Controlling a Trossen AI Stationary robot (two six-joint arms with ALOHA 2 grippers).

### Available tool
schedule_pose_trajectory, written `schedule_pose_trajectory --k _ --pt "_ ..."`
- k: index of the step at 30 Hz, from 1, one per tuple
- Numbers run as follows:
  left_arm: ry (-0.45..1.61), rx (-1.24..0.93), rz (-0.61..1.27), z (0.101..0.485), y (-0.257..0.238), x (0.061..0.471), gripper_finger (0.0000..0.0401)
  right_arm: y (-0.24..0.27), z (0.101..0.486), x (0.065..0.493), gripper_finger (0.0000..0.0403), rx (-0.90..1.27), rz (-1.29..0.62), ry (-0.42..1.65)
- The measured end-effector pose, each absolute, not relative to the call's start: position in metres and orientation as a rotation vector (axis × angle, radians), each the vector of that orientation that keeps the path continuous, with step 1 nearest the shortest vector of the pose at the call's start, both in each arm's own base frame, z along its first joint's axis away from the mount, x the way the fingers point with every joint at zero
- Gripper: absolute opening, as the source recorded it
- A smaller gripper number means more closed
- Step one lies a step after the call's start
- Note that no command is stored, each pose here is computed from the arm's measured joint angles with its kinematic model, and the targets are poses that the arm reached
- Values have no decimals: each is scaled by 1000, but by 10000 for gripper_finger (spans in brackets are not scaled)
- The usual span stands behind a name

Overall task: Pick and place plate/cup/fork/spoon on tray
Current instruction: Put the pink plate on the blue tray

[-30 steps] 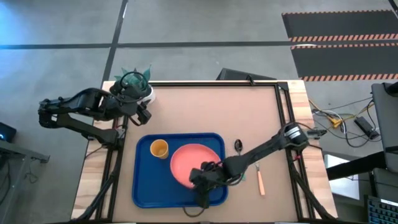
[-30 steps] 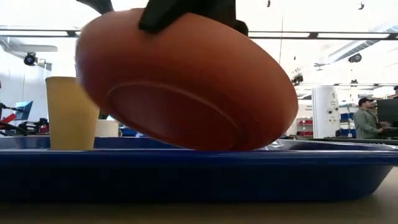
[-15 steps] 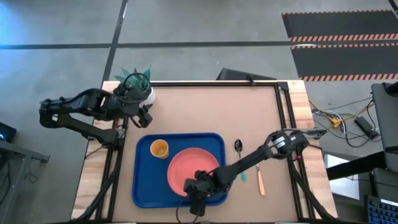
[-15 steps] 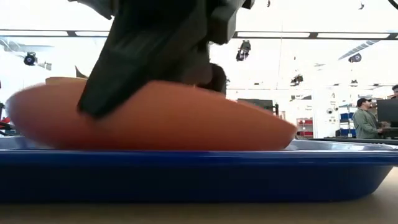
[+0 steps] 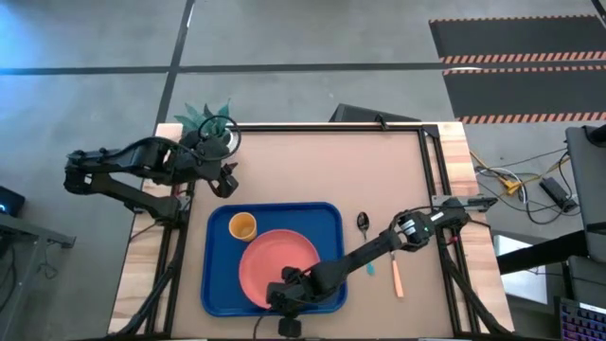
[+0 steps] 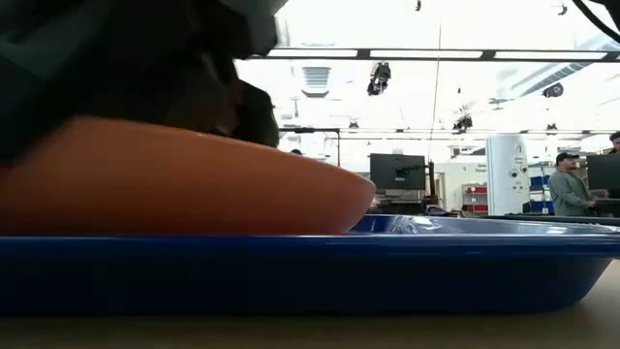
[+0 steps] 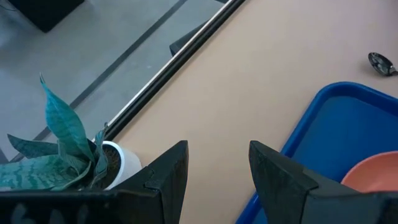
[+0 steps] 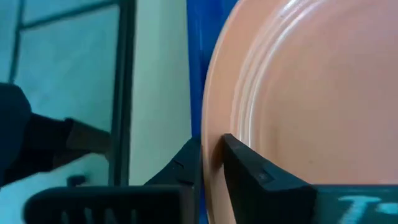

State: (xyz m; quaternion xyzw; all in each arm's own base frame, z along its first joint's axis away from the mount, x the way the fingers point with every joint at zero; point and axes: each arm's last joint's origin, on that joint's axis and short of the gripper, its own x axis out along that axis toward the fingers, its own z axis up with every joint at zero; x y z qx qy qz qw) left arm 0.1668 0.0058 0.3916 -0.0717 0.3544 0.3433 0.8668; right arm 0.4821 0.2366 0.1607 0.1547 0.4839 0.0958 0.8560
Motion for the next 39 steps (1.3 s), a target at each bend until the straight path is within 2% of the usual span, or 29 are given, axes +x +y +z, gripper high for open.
schedule_pose_trajectory --k 8,13,16,21,27,34,39 --pt "738 -152 718 392 6 166 154 234 179 479 116 334 180 997" --pt "739 -153 717 392 6 166 154 234 209 472 137 345 220 964" --pt "740 -153 717 392 6 166 154 228 229 461 139 275 178 966" --pt "741 -154 716 392 6 166 154 196 251 442 112 117 -49 1064" --pt "737 -157 717 392 6 167 154 143 251 443 18 60 -166 1197" --pt "738 -156 717 392 6 166 154 74 224 464 8 144 -66 1228" --pt "743 -152 717 392 6 166 154 27 200 464 8 187 -107 1285"
